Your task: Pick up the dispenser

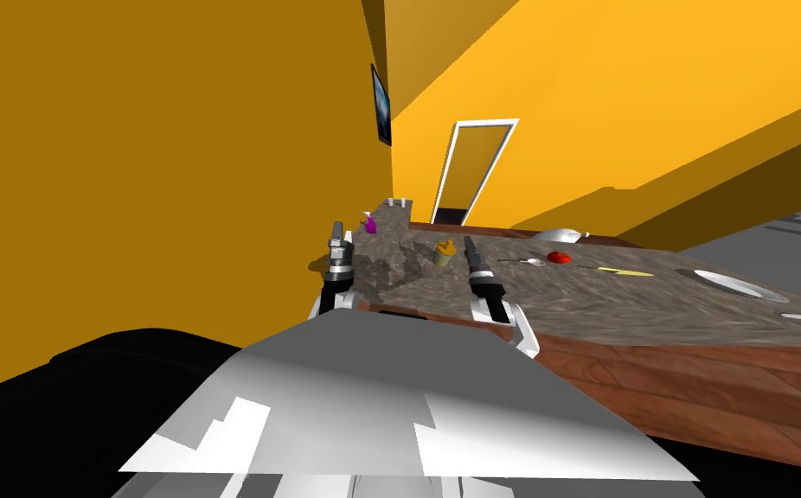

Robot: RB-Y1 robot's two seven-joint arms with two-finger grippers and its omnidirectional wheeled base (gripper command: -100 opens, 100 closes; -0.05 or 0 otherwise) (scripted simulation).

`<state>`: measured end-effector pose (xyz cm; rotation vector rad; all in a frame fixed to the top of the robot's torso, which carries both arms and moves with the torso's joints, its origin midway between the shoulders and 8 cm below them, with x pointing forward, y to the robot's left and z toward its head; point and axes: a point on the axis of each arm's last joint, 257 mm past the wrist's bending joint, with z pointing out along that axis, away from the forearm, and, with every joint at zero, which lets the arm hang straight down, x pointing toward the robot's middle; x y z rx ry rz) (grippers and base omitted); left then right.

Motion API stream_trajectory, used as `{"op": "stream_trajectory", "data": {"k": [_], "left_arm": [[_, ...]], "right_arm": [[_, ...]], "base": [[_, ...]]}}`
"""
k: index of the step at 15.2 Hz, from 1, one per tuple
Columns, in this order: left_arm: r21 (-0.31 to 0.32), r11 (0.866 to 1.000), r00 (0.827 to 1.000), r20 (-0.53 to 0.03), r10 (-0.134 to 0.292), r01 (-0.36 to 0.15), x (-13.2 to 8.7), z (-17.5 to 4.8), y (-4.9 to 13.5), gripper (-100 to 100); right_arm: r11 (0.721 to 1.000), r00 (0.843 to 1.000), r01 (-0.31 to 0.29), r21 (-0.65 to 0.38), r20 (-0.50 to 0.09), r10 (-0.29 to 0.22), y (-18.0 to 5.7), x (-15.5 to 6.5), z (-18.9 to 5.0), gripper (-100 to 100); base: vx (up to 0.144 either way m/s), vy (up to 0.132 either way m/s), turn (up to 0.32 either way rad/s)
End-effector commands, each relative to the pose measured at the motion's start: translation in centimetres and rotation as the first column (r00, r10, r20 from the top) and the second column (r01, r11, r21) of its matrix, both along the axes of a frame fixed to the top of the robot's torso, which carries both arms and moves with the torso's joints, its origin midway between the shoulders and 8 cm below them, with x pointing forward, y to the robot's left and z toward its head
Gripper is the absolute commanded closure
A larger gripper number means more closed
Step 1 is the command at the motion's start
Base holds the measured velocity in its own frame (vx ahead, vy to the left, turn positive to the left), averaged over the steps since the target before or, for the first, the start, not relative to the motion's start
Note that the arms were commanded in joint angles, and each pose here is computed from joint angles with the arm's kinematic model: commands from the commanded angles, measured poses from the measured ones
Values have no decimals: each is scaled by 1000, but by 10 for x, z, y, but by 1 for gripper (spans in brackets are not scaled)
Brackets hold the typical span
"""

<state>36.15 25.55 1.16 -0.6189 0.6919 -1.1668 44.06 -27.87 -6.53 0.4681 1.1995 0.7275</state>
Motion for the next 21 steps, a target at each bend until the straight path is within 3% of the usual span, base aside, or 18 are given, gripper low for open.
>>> {"op": "stream_trajectory", "data": {"k": [1,2,4,5,6,9,11,14,15,16,18,19,20,21], "left_arm": [[0,1000,1000,0,0,0,0,0,0,0],[0,1000,1000,0,0,0,0,0,0,0],[0,1000,1000,0,0,0,0,0,0,0],[0,1000,1000,0,0,0,0,0,0,0],[0,1000,1000,0,0,0,0,0,0,0],[0,1000,1000,0,0,0,0,0,0,0],[0,1000,1000,0,0,0,0,0,0,0],[0,1000,1000,0,0,0,0,0,0,0],[0,1000,1000,0,0,0,0,0,0,0],[0,1000,1000,0,0,0,0,0,0,0],[0,1000,1000,0,0,0,0,0,0,0],[0,1000,1000,0,0,0,0,0,0,0],[0,1000,1000,0,0,0,0,0,0,0],[0,1000,1000,0,0,0,0,0,0,0]], "right_arm": [[998,998,38,-43,-41,-40,-10,4,-11,-100],[993,996,65,-97,-59,-71,-16,8,-17,-100],[993,994,75,-95,-76,-82,-19,9,-21,-100],[983,987,108,-149,-106,-125,-29,14,-31,-100],[983,986,110,-148,-109,-127,-29,15,-31,-100],[952,966,167,-255,-150,-209,-48,22,-46,-100],[951,961,176,-254,-166,-222,-51,23,-50,-100],[907,930,225,-357,-198,-309,-72,28,-64,-100],[905,924,231,-357,-211,-319,-76,28,-67,-100],[879,909,248,-406,-215,-356,-85,30,-71,-100],[877,901,255,-407,-229,-368,-88,29,-74,-100],[849,881,272,-454,-237,-409,-99,30,-80,-100],[847,876,276,-454,-244,-415,-101,30,-81,-100],[818,858,288,-498,-245,-451,-110,31,-85,-100]], "base": [[30,75,46],[36,70,64],[22,60,32],[18,58,33],[19,60,38],[28,77,62],[30,64,25],[22,61,53],[33,74,47],[31,80,55],[27,66,26],[24,55,40],[27,58,47],[36,67,69]]}}
